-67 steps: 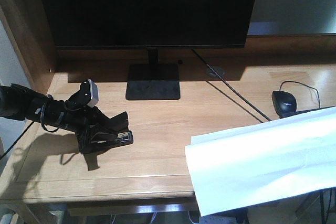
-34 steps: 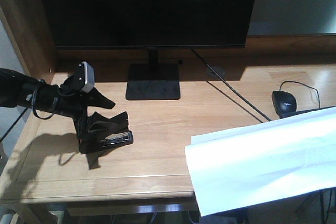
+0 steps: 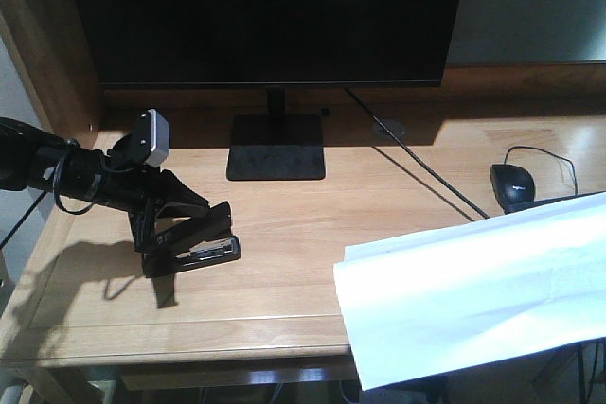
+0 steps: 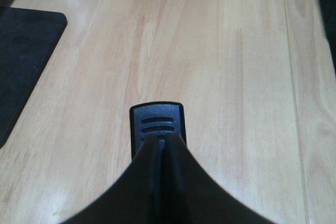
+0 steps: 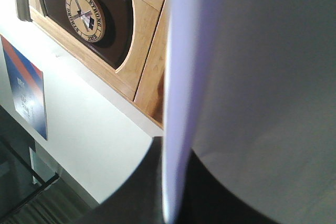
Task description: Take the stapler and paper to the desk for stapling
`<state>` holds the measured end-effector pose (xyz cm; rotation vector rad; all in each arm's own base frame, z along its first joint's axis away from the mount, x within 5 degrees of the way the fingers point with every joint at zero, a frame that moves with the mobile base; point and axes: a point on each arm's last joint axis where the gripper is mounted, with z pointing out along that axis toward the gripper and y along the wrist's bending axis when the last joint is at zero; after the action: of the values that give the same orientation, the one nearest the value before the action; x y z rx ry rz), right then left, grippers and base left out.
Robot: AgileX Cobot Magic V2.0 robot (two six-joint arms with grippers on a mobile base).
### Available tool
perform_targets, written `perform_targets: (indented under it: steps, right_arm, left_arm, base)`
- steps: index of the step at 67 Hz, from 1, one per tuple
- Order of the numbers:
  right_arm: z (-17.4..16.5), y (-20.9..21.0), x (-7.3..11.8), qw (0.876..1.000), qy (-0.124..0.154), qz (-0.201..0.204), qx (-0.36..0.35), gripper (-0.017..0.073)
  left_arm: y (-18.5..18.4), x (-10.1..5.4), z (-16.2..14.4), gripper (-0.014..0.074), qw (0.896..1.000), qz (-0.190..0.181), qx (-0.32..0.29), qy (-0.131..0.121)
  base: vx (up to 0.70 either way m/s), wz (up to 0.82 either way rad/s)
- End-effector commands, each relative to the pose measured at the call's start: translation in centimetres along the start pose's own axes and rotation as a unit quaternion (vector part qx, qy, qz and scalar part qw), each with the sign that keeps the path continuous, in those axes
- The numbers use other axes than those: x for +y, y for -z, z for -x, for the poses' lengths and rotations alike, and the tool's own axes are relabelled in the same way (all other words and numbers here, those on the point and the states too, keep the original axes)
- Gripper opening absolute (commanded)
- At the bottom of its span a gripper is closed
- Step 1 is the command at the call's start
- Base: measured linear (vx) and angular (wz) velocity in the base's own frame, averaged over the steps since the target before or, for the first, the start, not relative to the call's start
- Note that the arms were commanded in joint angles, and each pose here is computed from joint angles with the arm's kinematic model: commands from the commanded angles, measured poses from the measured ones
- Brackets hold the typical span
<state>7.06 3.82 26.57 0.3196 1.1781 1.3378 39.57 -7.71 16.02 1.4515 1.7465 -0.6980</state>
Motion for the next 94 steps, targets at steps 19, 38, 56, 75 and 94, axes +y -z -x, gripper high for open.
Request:
perform_targets:
  steps: [19,38,56,75,94]
  right_arm:
    - [0.51,-0.43,1.18,0.999,0.002,0.039,-0.009,-0.0005]
    - [0.51,-0.43,1.18,0.999,0.002,0.039,-0.009,-0.0005]
    - [0.51,-0.43,1.18,0.999,0.002,0.039,-0.009,-0.0005]
    - [0.51,-0.43,1.18,0.999,0.002,0.039,-0.009,-0.0005]
    - [0.51,-0.43,1.09,0.999,0.005,0.034,-0.009,-0.0005]
  left_arm:
    - [0.64,0.14,3.21,-0.0008,0.999,0.025,-0.027,-0.025]
    - [0.64,0.18,3.19,-0.0008,0.999,0.027,-0.026,-0.025]
    - [0.64,0.18,3.19,-0.0006,0.999,0.027,-0.026,-0.025]
    - [0.64,0.18,3.19,-0.0006,0.999,0.027,-0.026,-0.025]
    - [0.64,0.18,3.19,-0.0006,0.999,0.027,-0.026,-0.025]
  base:
    - [0.0,0.0]
    - [0.0,0.0]
    - [0.0,0.0]
    - [0.0,0.0]
    - [0.0,0.0]
